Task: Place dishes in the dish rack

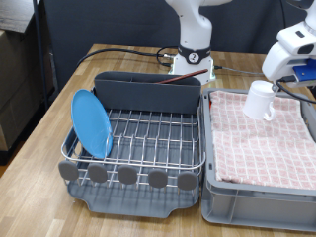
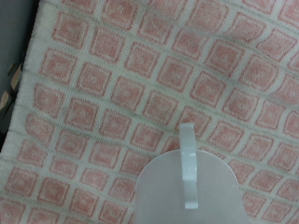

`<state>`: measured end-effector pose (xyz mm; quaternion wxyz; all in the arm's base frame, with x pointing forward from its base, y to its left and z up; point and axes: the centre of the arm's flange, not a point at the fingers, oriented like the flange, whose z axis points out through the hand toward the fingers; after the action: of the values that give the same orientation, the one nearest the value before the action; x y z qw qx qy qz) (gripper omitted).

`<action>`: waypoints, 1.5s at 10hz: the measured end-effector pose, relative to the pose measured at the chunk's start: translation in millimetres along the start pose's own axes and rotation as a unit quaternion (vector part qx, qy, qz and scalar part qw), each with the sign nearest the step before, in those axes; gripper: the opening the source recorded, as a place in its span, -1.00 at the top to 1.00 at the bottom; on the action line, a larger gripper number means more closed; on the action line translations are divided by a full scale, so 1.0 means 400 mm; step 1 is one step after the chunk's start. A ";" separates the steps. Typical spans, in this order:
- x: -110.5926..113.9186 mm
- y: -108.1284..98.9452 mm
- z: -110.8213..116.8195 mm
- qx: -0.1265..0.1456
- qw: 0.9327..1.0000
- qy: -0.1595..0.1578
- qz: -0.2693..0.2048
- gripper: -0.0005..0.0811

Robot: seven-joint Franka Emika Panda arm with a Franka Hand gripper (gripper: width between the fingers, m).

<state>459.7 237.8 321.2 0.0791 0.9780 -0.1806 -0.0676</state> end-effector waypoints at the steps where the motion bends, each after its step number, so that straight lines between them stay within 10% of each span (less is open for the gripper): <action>1: 0.009 -0.004 0.023 0.000 1.000 -0.003 -0.003 -0.98; 15: 0.023 0.024 0.231 -0.026 0.999 -0.038 -0.005 -0.98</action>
<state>450.0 213.3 231.5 0.0968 0.9733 -0.1768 -0.1099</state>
